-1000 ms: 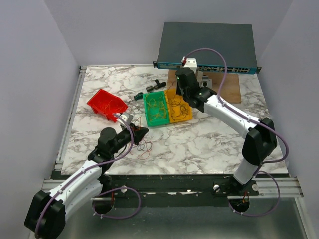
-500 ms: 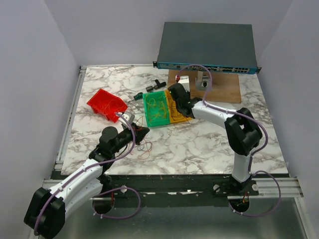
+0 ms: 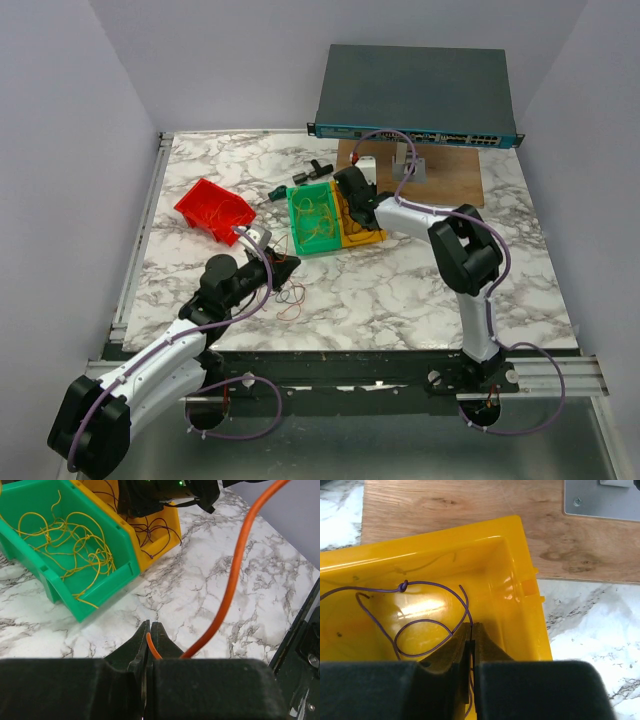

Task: Untangle the cables
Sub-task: Place the cable in the bin.

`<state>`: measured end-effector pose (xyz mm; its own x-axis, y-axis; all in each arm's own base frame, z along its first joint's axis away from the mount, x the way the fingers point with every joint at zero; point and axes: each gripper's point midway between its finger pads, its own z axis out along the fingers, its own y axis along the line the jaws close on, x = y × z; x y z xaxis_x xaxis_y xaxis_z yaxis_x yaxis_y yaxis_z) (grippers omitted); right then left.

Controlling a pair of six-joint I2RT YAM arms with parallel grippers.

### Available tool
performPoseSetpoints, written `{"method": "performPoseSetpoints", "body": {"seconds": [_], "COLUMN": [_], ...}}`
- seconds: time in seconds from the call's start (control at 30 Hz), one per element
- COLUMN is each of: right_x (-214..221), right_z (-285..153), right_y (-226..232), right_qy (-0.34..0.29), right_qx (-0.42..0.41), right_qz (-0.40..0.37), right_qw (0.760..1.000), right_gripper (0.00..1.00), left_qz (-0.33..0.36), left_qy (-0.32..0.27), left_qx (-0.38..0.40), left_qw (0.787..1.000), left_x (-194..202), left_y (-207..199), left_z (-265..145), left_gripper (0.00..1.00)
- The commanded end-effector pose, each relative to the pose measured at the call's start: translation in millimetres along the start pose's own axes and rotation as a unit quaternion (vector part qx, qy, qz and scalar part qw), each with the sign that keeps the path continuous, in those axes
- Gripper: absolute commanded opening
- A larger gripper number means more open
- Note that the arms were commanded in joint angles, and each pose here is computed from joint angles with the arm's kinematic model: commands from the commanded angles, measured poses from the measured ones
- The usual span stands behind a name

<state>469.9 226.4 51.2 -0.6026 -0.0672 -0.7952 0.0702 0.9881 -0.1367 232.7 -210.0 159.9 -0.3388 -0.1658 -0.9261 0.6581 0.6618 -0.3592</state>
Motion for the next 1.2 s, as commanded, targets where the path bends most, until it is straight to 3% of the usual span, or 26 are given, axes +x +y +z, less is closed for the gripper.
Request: {"method": "performPoseSetpoints", "body": {"seconds": [0.0,0.07,0.3,0.7,0.77,0.93,1.17], "right_x": [-38.3,-54.6,-76.5,0.4,7.7,41.4,75.6], "right_z": [-23.8,-39.2,-86.4,-141.0,-159.5,-204.3,-223.1], "right_y": [-3.7,-8.0,-14.6,-26.2,-17.2,21.2,52.0], "right_qy": [-0.033,-0.046,-0.057,0.001,-0.009,-0.019,-0.013], "right_qx": [-0.018,-0.027,-0.084,-0.193,-0.258,-0.448,-0.512], "right_qz": [0.049,0.053,0.061,0.109,0.099,0.042,0.006], "right_qw": [0.998,0.997,0.993,0.975,0.961,0.893,0.859], "right_gripper": [0.17,0.28,0.52,0.64,0.67,0.76,0.78], "left_qz": [0.013,0.013,0.015,0.023,0.027,0.024,-0.002], "left_qy": [-0.011,-0.012,-0.012,-0.007,-0.004,-0.003,-0.005], "left_qx": [-0.001,-0.002,-0.007,0.006,0.018,0.066,0.146], "left_qw": [1.000,1.000,1.000,1.000,0.999,0.998,0.989], "left_x": [-12.2,-12.5,-12.9,-11.4,-10.6,-24.3,-86.5], "left_y": [-2.6,-2.6,-1.7,-7.2,-11.9,-36.0,-99.2], "left_z": [2.4,2.5,2.1,4.9,5.7,5.2,-10.3], "left_gripper": [0.00,0.00,0.00,0.00,0.00,0.00,0.00]}}
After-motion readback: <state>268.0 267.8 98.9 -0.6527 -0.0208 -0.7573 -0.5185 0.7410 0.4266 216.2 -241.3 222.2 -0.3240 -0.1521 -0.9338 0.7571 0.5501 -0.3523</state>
